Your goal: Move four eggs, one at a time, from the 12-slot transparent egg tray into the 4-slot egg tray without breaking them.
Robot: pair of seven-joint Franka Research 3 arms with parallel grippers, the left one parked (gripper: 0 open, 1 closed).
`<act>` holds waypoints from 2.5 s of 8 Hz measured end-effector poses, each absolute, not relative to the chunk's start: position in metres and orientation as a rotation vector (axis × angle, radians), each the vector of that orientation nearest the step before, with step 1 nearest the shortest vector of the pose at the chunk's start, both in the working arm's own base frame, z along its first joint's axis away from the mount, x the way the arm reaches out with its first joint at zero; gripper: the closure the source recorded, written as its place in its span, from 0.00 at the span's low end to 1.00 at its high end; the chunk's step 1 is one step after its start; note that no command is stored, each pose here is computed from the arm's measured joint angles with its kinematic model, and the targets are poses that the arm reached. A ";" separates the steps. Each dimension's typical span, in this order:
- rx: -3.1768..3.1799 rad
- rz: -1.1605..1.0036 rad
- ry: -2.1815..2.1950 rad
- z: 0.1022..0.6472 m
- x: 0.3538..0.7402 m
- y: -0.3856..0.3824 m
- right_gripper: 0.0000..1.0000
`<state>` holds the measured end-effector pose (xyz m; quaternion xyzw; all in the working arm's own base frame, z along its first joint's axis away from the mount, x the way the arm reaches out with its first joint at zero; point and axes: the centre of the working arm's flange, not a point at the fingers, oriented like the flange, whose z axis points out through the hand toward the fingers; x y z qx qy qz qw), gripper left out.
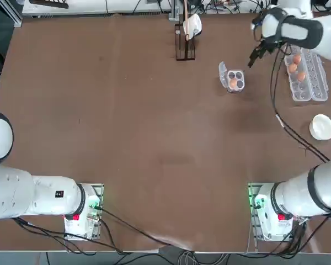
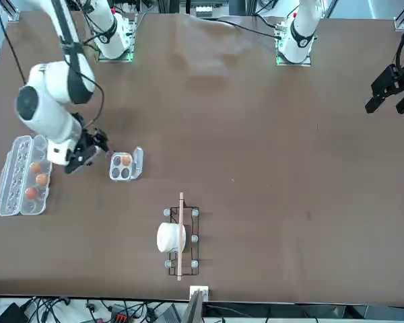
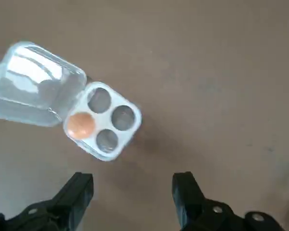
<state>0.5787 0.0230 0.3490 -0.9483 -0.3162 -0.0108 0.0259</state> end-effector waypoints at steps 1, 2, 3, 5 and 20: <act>-2.903 -0.048 -1.072 0.350 0.584 -0.015 0.00; -2.869 -0.057 -1.173 0.347 0.589 -0.052 0.00; -2.834 -0.063 -1.268 0.342 0.596 -0.085 0.00; -2.766 -0.075 -1.435 0.329 0.612 -0.142 0.00; -2.434 -0.045 -1.937 0.271 0.595 -0.272 0.03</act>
